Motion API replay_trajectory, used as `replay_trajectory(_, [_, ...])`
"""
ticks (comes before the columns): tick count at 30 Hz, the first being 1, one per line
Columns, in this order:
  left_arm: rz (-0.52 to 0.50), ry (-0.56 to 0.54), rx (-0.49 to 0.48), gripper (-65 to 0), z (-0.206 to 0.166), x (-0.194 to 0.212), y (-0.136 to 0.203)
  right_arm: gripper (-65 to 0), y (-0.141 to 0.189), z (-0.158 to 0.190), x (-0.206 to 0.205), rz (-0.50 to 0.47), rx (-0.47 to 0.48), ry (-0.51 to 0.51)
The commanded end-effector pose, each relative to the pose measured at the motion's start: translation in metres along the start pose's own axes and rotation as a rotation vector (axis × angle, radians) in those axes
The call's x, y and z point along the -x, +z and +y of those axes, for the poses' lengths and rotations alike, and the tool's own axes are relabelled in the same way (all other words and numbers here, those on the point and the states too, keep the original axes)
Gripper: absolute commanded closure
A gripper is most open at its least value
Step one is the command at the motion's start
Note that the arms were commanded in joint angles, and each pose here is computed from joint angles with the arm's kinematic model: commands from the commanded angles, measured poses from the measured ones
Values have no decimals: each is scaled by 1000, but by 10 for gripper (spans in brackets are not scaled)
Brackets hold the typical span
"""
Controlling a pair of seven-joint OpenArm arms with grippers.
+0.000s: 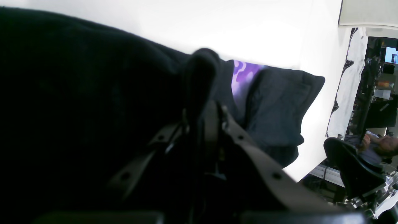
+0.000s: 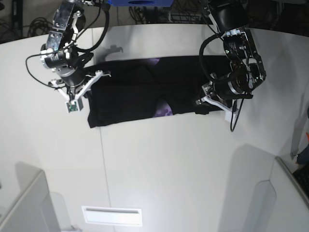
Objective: Fold the T-shirt properly
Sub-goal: 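Grasp the strip end with the left gripper and fold it inward, then release and move both grippers to the strip's two ends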
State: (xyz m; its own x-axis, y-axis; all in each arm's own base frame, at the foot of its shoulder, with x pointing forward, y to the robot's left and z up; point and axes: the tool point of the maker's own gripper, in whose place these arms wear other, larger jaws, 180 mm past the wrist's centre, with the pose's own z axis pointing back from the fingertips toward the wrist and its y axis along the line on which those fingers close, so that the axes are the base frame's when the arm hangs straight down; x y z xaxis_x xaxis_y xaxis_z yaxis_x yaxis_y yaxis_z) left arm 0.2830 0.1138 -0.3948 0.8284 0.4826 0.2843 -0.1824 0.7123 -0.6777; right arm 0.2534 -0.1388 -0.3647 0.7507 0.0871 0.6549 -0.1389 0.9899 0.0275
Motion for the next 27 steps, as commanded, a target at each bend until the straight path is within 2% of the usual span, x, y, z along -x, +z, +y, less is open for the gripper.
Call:
replay_trajectory(1, [-31,-20,35,0,-12,-10,4,0,3,0,-13,-48,-2,4])
replay_trajectory(3, [-28,-18,32,0,-10,-8,4,0,3,0,-13,-48,-2,4])
replay_trajectory(9, [-24,-16,34,-234,-11,-7,3,0,3,0,-13,-48,-2,4])
replay_trajectory(15, [53,-84,83,-347,-39,13,-14,0,2,1,-13,-48,-4,5])
replay_trajectory(23, [175,-279,181,-352,-101,42,-38,0,3,0,-13,-48,-2,4])
replay_trajectory(25, [124,-297,183,-351,-105,30,-28,0,3,-2,-12,-47,4,-1])
replay_trajectory(27, [44,-292,146,-331,-91,13,-7,0,5,-11,-11,-48,23,-20])
